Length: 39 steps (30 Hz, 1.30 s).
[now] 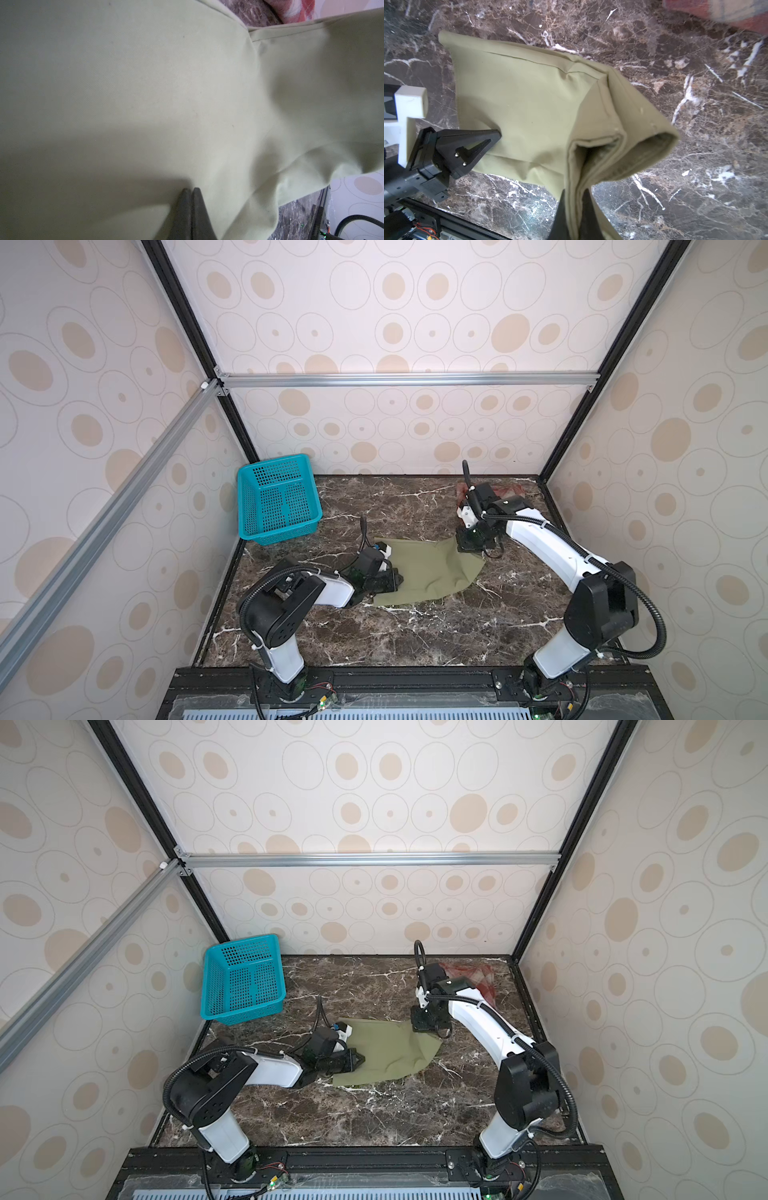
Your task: Fold and stack the skirts
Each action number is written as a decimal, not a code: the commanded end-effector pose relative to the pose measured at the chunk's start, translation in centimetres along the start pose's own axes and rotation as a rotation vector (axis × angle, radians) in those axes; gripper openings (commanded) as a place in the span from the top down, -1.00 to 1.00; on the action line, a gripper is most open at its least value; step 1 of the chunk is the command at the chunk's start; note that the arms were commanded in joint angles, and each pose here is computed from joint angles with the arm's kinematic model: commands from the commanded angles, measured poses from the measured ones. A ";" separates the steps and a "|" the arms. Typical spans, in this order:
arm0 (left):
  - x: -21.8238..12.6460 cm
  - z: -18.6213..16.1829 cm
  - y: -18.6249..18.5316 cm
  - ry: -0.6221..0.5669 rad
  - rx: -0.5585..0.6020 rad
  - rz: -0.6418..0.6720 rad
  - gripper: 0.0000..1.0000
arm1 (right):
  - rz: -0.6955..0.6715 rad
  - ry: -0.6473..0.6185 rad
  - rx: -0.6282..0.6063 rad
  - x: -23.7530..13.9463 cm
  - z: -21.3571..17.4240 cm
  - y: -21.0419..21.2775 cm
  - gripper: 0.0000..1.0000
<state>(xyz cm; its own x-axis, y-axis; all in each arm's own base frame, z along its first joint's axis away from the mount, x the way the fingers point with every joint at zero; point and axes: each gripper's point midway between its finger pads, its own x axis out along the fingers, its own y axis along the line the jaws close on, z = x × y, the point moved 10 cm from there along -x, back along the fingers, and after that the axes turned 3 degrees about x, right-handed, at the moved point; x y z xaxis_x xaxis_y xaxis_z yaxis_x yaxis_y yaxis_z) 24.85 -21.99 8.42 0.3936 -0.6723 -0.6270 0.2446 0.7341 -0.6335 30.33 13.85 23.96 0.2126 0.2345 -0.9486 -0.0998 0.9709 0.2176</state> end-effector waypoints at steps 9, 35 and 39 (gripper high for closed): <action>4.0 -2.2 -1.3 0.067 -0.066 -0.054 1.00 | -0.033 0.021 0.023 0.5 -0.3 1.7 1.00; 2.1 -0.6 -4.9 0.083 0.052 0.041 1.00 | -0.047 -0.046 0.059 1.7 -0.3 2.4 1.00; 0.5 0.1 -4.8 0.099 0.122 0.127 1.00 | -0.068 -0.065 0.053 1.4 -0.3 2.3 1.00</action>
<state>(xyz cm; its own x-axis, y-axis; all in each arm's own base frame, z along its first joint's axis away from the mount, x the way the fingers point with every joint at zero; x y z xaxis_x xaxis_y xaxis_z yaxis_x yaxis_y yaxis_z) 23.92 -26.96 10.68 0.3365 -0.6671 -0.6646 0.2798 0.7447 -0.6059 30.49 16.46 22.65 0.2544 0.1906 -0.9481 -0.0352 0.9816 0.1879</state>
